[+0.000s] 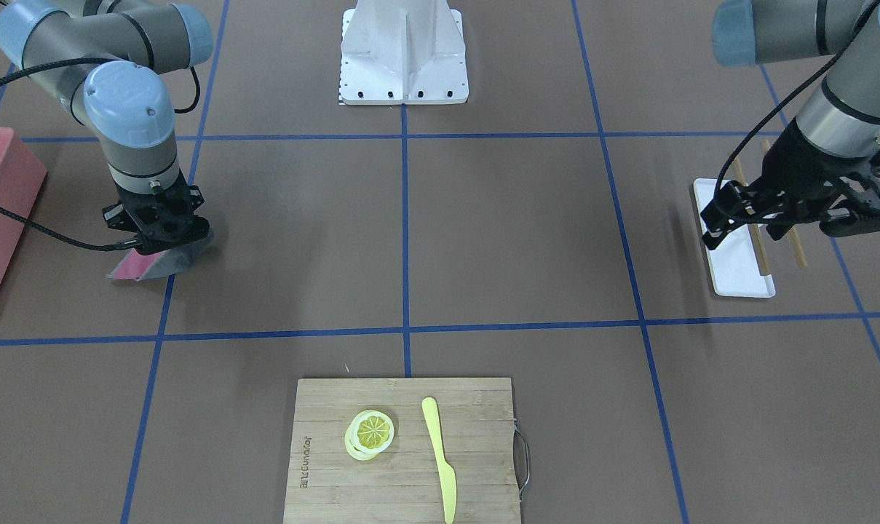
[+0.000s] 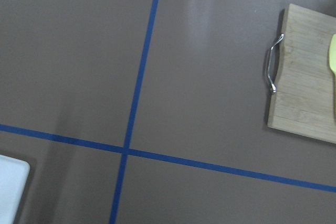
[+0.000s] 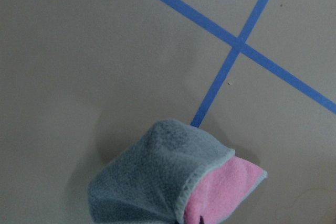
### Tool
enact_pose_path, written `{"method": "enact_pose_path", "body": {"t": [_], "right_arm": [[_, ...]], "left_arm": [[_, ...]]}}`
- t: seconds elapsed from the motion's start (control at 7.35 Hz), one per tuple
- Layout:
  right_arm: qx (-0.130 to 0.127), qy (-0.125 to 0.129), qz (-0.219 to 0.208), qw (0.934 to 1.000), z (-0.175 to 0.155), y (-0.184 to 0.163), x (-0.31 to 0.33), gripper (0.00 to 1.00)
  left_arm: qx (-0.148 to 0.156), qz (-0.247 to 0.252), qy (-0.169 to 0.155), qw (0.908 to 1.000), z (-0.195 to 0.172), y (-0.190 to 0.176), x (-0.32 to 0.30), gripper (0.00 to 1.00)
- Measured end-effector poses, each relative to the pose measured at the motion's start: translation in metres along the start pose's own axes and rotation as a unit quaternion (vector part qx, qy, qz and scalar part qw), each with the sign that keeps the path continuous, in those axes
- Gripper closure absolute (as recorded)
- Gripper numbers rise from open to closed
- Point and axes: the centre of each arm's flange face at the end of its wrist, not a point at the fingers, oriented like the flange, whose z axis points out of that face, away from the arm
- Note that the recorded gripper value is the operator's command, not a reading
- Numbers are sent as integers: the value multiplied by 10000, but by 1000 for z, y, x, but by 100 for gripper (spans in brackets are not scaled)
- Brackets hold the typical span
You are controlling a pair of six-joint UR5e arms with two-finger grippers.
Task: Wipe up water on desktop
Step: 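Wipe the cloth across the table toward the robot with the right gripper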
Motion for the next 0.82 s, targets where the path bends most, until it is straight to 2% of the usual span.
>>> {"method": "enact_pose_path", "body": {"t": [0.27, 0.54, 0.82], "right_arm": [[-106, -19, -98, 9999, 15, -2, -15, 100], [-118, -113, -259, 9995, 37, -5, -35, 100], [-97, -475, -243, 9985, 40, -3, -67, 100]], "left_arm": [[157, -17, -271, 9995, 7, -2, -19, 2], [219, -14, -300, 9993, 8, -3, -25, 2], [234, -8, -300, 9993, 8, -4, -26, 2]]}}
